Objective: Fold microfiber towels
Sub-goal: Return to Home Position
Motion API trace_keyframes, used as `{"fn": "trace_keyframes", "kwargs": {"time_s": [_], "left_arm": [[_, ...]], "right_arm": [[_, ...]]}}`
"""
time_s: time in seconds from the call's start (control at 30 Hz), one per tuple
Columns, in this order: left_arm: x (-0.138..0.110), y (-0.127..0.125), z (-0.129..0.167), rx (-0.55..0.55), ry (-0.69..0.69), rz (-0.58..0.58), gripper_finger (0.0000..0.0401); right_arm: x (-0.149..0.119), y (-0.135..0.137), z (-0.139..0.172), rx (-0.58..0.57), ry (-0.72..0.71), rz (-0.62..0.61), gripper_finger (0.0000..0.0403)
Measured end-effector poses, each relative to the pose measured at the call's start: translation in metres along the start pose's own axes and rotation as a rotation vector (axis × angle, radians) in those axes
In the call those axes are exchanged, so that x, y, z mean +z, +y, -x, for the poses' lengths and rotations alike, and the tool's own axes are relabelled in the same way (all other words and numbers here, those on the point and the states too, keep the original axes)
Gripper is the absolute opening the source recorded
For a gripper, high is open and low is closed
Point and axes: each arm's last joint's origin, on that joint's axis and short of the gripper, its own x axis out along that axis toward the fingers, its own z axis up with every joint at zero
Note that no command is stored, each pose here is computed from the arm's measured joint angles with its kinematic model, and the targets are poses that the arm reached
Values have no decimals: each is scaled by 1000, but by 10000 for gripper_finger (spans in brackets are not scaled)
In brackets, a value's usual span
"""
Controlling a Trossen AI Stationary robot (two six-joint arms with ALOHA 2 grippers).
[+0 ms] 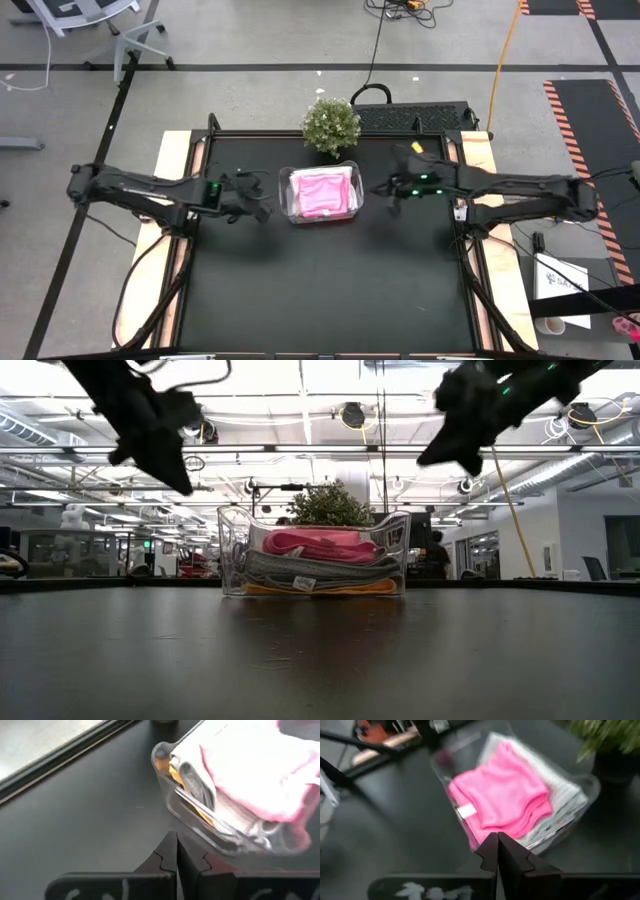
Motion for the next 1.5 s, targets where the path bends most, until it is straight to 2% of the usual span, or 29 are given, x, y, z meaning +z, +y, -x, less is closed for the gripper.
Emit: {"fn": "trace_keyframes", "kwargs": {"time_s": [0.23, 0.37, 0.47, 0.67, 0.8, 0.93, 1.23, 1.4, 1.5], "left_arm": [[-3, 26, 37, -106, -126, 29, 3], [-21, 39, 34, -224, -259, 90, 3], [-39, 47, 23, -323, -350, 166, 2], [-68, 59, 2, -450, -472, 277, 2], [-75, 63, -4, -457, -510, 262, 2], [-80, 67, -10, -447, -495, 235, 2], [-95, 77, -32, -479, -453, 295, 1], [-93, 78, -32, -497, -461, 261, 2], [-92, 79, -33, -489, -467, 248, 1]], "right_arm": [[3, 9, 67, 52, -181, 25, 0], [-1, 11, 99, 83, -285, 38, 0], [-9, 10, 110, 110, -371, 58, 0], [-43, 0, 97, 267, -555, 38, 0], [-73, -11, 75, 280, -518, -51, 0], [-91, -18, 64, 274, -486, -76, 0], [-112, -26, 51, 286, -481, -128, 0], [-114, -27, 50, 323, -515, -183, 0], [-117, -28, 48, 306, -488, -199, 0]]}}
